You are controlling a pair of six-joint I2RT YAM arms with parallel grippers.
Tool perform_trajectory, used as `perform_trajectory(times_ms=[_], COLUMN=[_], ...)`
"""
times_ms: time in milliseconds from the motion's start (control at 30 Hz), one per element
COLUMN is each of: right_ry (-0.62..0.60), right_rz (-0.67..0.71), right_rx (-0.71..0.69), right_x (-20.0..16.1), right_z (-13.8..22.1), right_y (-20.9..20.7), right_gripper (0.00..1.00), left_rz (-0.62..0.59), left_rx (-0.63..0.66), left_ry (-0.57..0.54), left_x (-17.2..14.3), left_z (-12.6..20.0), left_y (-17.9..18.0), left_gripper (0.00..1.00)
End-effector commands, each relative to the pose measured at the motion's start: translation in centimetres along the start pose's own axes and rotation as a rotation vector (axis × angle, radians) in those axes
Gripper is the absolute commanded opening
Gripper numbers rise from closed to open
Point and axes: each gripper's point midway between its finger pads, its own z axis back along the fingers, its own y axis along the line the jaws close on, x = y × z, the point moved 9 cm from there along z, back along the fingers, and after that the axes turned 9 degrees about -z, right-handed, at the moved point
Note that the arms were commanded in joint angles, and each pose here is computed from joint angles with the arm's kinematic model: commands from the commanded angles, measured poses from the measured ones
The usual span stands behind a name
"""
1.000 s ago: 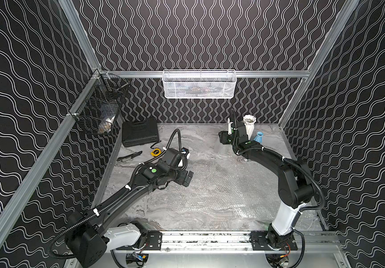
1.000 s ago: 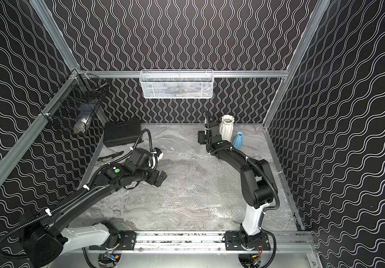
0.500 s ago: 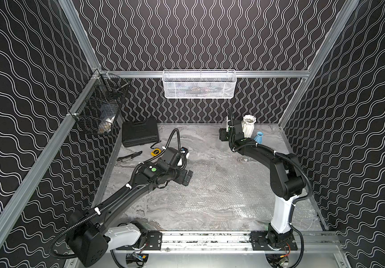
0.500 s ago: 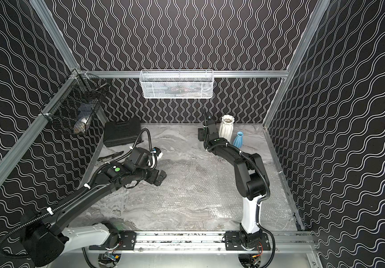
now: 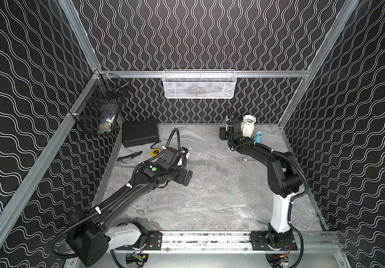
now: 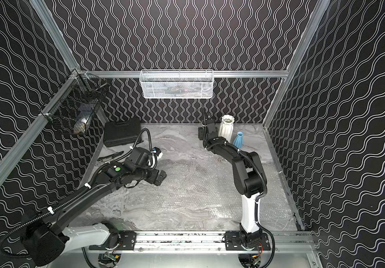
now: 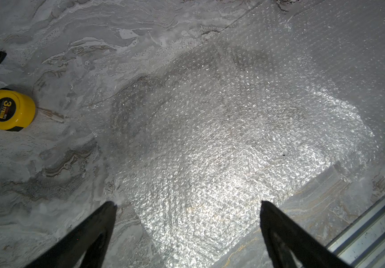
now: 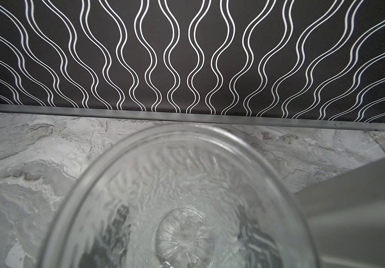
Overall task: Unwrap the vase from the bubble wrap
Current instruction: Place the vase at the center of the board.
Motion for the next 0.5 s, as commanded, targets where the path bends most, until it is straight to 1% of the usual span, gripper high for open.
perform_trajectory(times_ms=[0,300,467], right_ry=[-0.061,-0.051,-0.05], right_rz=[-0.016,-0.02,-0.022], right_rx=[0.0,-0.009,-0.013], right_x=[1.02,0.66,0.59], right_z=[-0.18,-0.33,-0.17], right_y=[0.18,-0.02,-0.13], right_gripper=[0.51,0.52,0.58], left_rz=[-0.024,-0.022,-0.023], left_rx=[0.0,0.002,-0.001], left_ry=[0.001,0.005,0.004], left_x=[0.04,-0.02,0.02], left_z=[-0.1,-0.16,-0.13], left_y=[0.09,0.14,0.1], left_gripper=[0.99,0.99,0.99])
